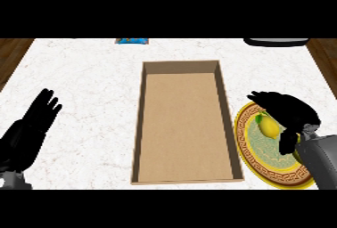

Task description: Pick the lemon from the plate and place it in the cardboard box

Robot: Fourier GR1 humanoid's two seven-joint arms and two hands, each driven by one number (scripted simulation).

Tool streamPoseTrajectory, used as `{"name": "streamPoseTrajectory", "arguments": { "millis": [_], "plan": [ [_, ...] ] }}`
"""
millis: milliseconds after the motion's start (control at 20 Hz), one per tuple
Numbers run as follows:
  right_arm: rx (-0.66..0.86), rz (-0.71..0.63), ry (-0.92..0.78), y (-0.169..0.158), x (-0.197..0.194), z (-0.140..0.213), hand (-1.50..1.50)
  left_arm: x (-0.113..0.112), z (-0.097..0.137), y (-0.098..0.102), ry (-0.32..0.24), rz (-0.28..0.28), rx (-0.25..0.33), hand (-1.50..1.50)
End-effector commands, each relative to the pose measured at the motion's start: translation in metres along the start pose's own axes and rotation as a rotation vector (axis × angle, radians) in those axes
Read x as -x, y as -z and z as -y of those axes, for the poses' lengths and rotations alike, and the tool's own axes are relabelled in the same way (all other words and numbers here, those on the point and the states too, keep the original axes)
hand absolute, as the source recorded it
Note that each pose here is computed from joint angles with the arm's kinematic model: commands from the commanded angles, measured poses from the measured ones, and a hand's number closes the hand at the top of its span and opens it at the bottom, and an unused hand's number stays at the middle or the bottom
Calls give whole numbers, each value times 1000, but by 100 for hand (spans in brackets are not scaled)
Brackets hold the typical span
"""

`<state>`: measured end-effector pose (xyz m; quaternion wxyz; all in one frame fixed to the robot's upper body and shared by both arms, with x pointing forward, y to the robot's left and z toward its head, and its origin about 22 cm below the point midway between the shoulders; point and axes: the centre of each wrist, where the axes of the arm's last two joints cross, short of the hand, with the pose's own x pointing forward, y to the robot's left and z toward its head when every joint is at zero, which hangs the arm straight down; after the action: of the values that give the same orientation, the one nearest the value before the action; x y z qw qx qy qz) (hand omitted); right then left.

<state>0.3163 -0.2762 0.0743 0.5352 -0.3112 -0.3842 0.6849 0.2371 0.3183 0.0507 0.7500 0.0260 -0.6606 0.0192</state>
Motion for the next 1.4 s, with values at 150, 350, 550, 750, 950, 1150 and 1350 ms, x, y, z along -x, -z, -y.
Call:
{"name": "streamPoseTrajectory", "arguments": {
  "millis": [150,350,550,750,950,1150,1350],
  "plan": [
    [-43,-12,-12,6,-5,-25,-150,6,-6,-4,-14,-8,4,0],
    [-43,-23,-48,39,-7,-17,-150,24,5,5,-1,-2,5,0],
    [-64,-29,-28,22,10,-31,-150,-3,-10,2,-18,4,8,0],
    [-57,-26,-35,27,4,-31,-150,-23,5,-5,3,18,8,0],
    [-54,-33,-21,30,17,-28,-150,-11,4,4,-9,-2,8,0],
    [-16,-7,-46,30,24,-37,150,-18,3,7,-13,2,2,0],
    [26,73,-59,47,25,-34,150,14,-7,8,-11,10,-17,0]
  ]
}}
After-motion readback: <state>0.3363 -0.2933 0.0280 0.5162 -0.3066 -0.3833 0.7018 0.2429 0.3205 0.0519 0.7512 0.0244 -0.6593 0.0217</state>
